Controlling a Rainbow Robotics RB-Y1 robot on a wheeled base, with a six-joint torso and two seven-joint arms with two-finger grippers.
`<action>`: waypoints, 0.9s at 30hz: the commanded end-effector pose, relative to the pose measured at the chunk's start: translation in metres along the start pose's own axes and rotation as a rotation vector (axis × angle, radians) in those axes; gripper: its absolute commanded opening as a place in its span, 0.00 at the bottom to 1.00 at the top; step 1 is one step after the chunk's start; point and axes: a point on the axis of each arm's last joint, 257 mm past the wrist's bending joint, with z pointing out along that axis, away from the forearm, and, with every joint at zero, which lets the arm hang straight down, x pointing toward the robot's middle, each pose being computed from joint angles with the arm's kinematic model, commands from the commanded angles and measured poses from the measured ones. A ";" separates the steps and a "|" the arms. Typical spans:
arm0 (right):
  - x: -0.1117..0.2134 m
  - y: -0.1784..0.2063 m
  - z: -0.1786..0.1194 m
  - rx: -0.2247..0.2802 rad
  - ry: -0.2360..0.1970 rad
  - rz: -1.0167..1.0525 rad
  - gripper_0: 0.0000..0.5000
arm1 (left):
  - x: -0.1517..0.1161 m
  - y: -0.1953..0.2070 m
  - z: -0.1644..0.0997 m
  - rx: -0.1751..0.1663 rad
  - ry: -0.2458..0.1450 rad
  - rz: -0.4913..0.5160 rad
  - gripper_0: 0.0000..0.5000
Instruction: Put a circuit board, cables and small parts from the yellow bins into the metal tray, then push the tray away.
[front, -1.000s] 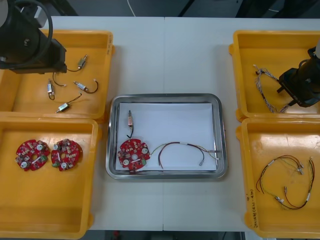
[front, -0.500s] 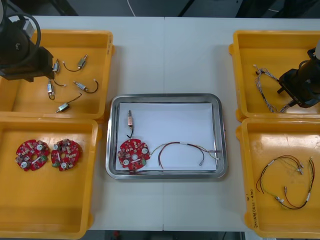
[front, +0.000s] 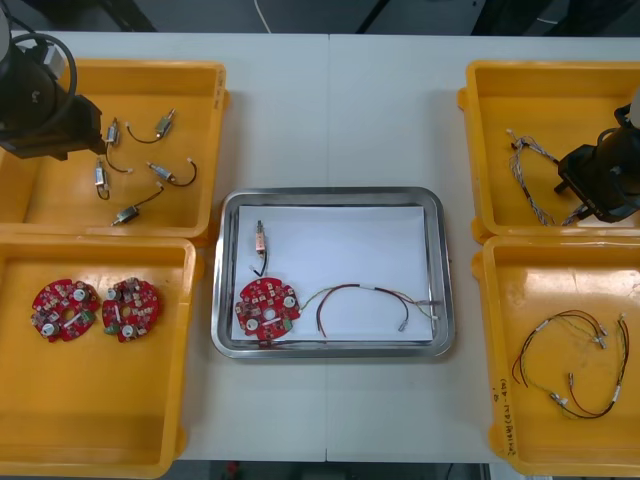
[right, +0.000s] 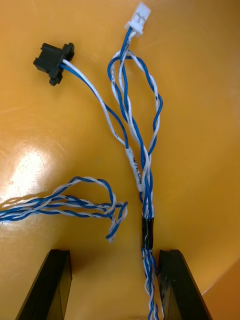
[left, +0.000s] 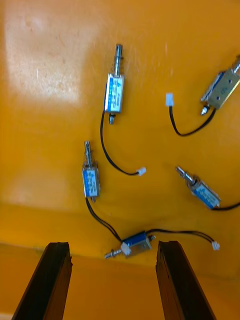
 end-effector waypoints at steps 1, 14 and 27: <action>-0.011 -0.006 -0.001 -0.006 -0.025 0.001 1.00 | -0.034 0.004 -0.008 -0.020 -0.082 0.110 1.00; -0.008 -0.005 0.003 -0.018 -0.018 -0.009 0.00 | -0.034 0.006 0.036 -0.027 -0.095 0.140 1.00; -0.015 -0.004 -0.009 -0.010 -0.040 -0.043 0.00 | -0.018 -0.002 0.065 -0.037 -0.070 0.178 1.00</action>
